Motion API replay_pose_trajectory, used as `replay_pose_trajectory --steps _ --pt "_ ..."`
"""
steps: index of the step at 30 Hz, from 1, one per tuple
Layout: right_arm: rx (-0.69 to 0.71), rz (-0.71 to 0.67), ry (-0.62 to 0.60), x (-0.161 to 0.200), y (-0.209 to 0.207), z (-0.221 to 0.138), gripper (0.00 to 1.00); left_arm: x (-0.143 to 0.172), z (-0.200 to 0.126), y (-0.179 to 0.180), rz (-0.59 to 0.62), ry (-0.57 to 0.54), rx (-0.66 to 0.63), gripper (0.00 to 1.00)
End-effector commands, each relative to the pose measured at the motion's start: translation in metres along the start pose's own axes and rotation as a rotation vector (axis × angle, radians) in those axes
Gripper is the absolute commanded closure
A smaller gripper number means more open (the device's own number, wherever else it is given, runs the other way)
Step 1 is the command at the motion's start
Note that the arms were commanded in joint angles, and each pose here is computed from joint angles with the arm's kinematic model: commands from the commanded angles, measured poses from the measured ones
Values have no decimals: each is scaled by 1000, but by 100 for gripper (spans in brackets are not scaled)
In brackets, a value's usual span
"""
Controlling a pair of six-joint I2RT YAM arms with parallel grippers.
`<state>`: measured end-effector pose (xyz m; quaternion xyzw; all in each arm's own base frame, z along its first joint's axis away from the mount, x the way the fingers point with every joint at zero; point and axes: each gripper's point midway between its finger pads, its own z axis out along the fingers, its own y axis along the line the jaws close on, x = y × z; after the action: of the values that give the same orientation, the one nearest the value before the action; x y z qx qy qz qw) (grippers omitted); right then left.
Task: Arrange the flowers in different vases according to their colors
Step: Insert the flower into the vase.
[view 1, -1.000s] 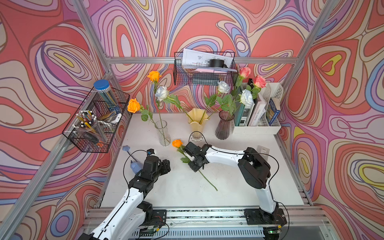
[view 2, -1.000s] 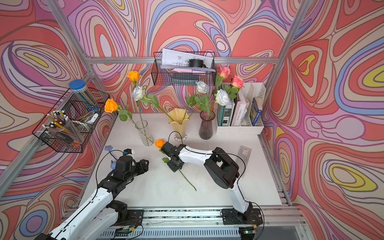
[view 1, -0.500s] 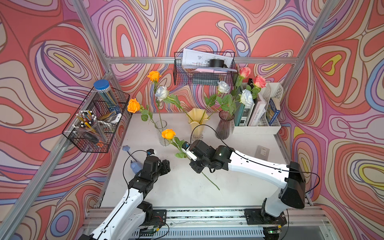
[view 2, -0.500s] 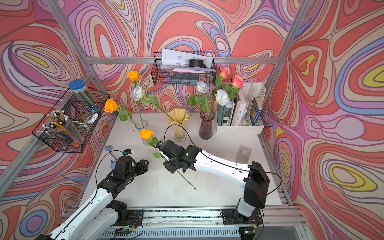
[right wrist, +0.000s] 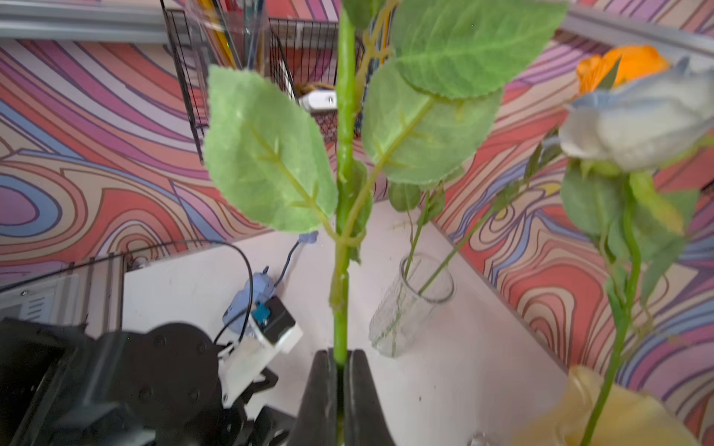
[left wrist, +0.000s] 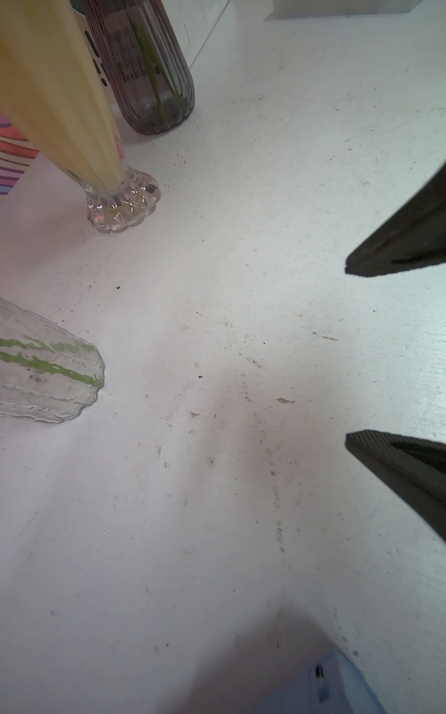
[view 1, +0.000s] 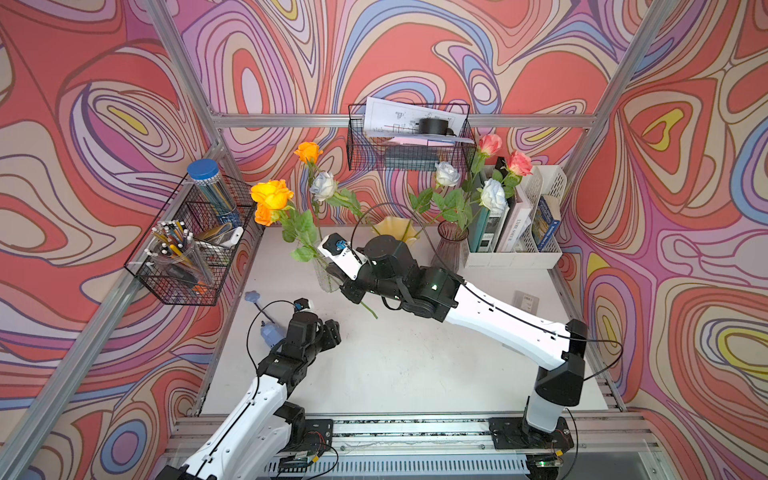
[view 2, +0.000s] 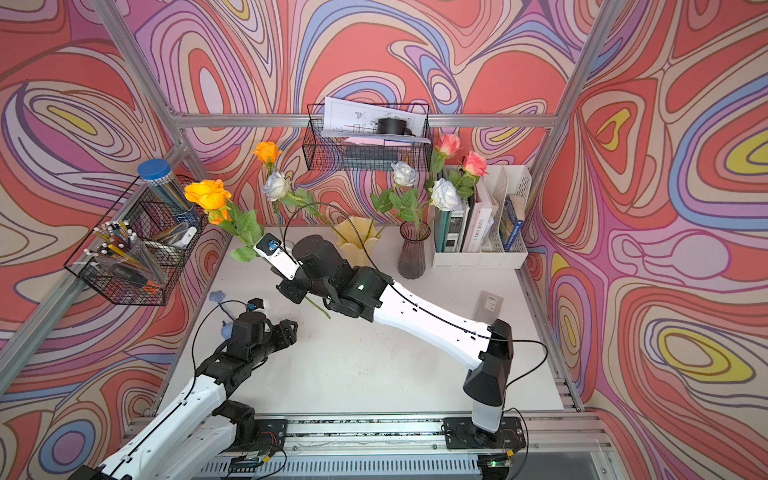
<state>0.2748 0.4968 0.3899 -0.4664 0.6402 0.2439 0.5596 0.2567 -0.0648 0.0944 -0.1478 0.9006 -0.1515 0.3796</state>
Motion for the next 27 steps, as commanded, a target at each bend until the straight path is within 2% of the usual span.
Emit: replay_pose_trajectory --steps 1,7,13,19,27 --pt "-16 -100 -226 -51 4 23 100 5 2 3 22 13 -11 31" --pt "72 -143 -437 -89 -16 54 100 6 2 2 23 15 -7 31" --pt "174 -146 -541 -96 -57 75 100 6 2 1 28 20 -2 31" --pt "247 -158 -582 -81 -88 92 100 7 3 -1 28 25 6 31" --pt "252 -117 -578 -49 -111 117 100 8 3 -1 29 28 9 31"
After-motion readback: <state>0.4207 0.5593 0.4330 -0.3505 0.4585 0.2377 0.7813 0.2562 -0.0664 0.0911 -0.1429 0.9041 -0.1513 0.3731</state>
